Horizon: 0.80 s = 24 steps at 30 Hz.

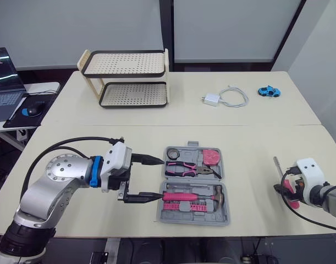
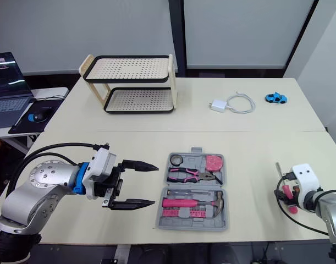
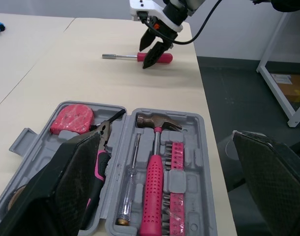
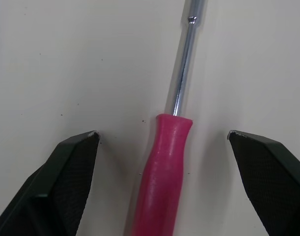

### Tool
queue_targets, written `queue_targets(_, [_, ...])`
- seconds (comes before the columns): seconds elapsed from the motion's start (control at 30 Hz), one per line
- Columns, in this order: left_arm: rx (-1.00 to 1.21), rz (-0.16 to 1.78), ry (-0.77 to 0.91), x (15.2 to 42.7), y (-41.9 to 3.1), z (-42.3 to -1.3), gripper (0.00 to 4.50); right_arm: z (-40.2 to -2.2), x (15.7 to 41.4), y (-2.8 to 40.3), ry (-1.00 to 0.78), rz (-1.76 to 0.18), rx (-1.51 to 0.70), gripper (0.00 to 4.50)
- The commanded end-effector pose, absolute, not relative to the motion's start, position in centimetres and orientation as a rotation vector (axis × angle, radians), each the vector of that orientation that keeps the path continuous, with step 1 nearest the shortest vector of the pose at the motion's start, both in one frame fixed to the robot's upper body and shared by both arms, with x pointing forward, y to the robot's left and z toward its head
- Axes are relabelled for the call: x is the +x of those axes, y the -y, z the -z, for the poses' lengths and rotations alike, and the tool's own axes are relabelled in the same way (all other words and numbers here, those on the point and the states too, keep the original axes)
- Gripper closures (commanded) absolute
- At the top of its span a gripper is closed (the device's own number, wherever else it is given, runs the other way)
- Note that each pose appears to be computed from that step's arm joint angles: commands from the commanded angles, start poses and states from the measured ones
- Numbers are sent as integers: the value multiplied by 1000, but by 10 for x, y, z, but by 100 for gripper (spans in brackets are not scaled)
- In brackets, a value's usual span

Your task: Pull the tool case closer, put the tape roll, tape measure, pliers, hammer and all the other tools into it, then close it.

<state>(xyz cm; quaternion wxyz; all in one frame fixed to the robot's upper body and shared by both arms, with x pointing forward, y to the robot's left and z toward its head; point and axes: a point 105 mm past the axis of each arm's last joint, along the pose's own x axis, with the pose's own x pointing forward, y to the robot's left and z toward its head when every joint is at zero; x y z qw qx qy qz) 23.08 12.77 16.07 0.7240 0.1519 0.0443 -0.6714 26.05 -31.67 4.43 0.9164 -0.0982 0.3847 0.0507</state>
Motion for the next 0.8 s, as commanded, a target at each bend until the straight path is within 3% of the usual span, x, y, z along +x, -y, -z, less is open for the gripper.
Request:
queue_targets(0.03, [360,1515,-62,227,-120,-168,4,-49,267,319,-760,-89,-204,0])
queue_targets(0.13, [364,1514,-63,228,-120,-168,4,-46,267,321,-771,-68,-179,0])
queue_targets(0.23, [368,1512,-67,229,-121,-167,0,-44,266,325,-786,-46,-165,55])
queue_targets(0.47, [378,1508,-79,229,-123,-164,0,-40,264,323,-803,-44,-146,305])
queue_targets(0.57, [385,1501,-87,229,-125,-162,0,-48,266,317,-773,-60,-116,391])
queue_targets(0.8, [404,1468,-127,230,-135,-158,0,-80,261,279,-686,-137,-87,391])
